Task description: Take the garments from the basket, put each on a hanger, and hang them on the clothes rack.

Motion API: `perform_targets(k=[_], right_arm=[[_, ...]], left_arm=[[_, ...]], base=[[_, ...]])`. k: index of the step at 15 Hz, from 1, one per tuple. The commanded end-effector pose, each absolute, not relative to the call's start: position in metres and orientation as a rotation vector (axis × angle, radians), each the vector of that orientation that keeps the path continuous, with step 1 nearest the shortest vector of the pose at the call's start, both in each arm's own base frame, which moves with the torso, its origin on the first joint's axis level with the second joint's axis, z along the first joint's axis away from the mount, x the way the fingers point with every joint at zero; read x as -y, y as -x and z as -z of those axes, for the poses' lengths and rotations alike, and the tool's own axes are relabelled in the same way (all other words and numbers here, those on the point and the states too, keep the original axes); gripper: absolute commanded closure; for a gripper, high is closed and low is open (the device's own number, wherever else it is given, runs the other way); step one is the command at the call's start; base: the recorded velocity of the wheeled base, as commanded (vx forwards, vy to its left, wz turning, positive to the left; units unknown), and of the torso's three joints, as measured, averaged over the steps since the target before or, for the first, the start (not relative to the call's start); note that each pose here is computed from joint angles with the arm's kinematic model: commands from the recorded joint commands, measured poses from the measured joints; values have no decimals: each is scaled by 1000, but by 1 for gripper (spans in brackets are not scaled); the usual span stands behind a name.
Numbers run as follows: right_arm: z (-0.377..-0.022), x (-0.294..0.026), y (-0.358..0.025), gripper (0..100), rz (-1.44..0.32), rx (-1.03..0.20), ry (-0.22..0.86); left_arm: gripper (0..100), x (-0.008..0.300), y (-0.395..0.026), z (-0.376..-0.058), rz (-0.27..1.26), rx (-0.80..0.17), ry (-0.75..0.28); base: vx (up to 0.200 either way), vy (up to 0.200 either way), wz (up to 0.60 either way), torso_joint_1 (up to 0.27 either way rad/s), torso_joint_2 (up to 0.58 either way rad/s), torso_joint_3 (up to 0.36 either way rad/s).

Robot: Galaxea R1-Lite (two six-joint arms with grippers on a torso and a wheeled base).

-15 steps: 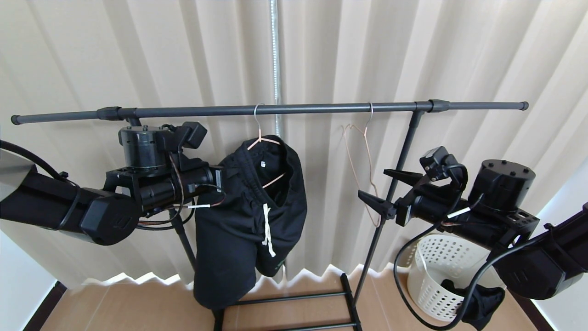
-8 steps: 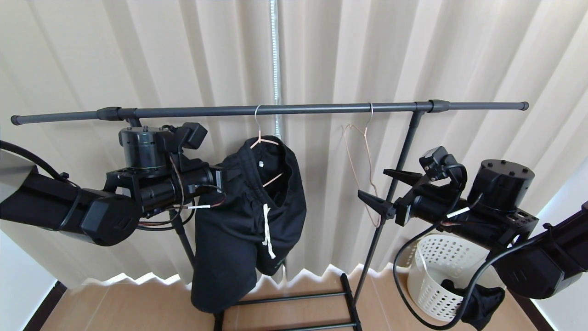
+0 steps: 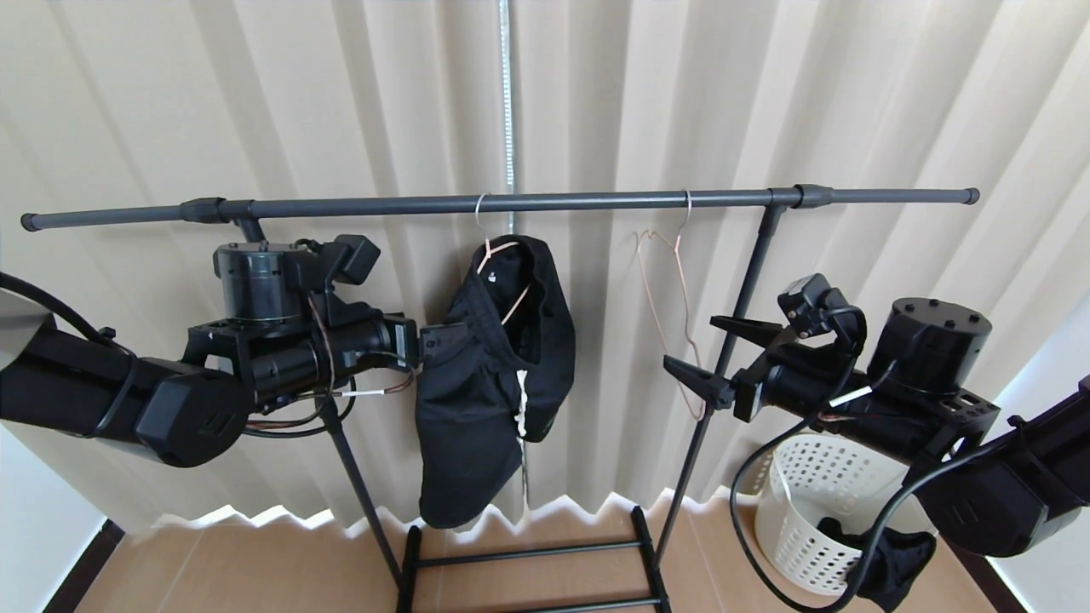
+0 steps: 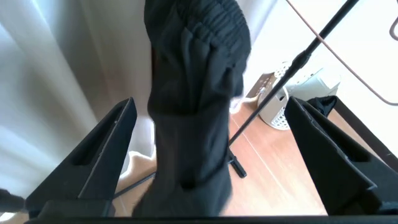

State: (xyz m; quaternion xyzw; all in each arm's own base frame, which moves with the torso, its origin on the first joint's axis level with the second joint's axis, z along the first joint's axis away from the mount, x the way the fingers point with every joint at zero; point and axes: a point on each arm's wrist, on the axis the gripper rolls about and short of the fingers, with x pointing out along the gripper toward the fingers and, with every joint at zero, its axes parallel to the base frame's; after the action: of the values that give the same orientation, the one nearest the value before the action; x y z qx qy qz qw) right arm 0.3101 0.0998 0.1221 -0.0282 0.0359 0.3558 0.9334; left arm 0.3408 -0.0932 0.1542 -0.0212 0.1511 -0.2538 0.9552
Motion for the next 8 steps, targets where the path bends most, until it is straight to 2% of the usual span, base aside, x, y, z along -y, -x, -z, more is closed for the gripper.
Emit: perform_targets(k=[1,4,5,8], right_arm=[[-123,-100,-310,0,-728,-70,58],[-127,-100,-307,0,-732,-59,56],[-138,-97,-295,0,-758,9,53],[-158,-88,-267,0,-754,96,53]], left_arm=[[0,88,-330,-161,511,-297,42],[0,82,-310,-163,508,-305,38],[0,73,-286,-161,502,-312,40],[0,59,-254,-160,482,-215,45]], base=[[0,0,0,0,0,0],[0,0,0,0,0,0],[0,0,0,0,0,0],[0,0,0,0,0,0]])
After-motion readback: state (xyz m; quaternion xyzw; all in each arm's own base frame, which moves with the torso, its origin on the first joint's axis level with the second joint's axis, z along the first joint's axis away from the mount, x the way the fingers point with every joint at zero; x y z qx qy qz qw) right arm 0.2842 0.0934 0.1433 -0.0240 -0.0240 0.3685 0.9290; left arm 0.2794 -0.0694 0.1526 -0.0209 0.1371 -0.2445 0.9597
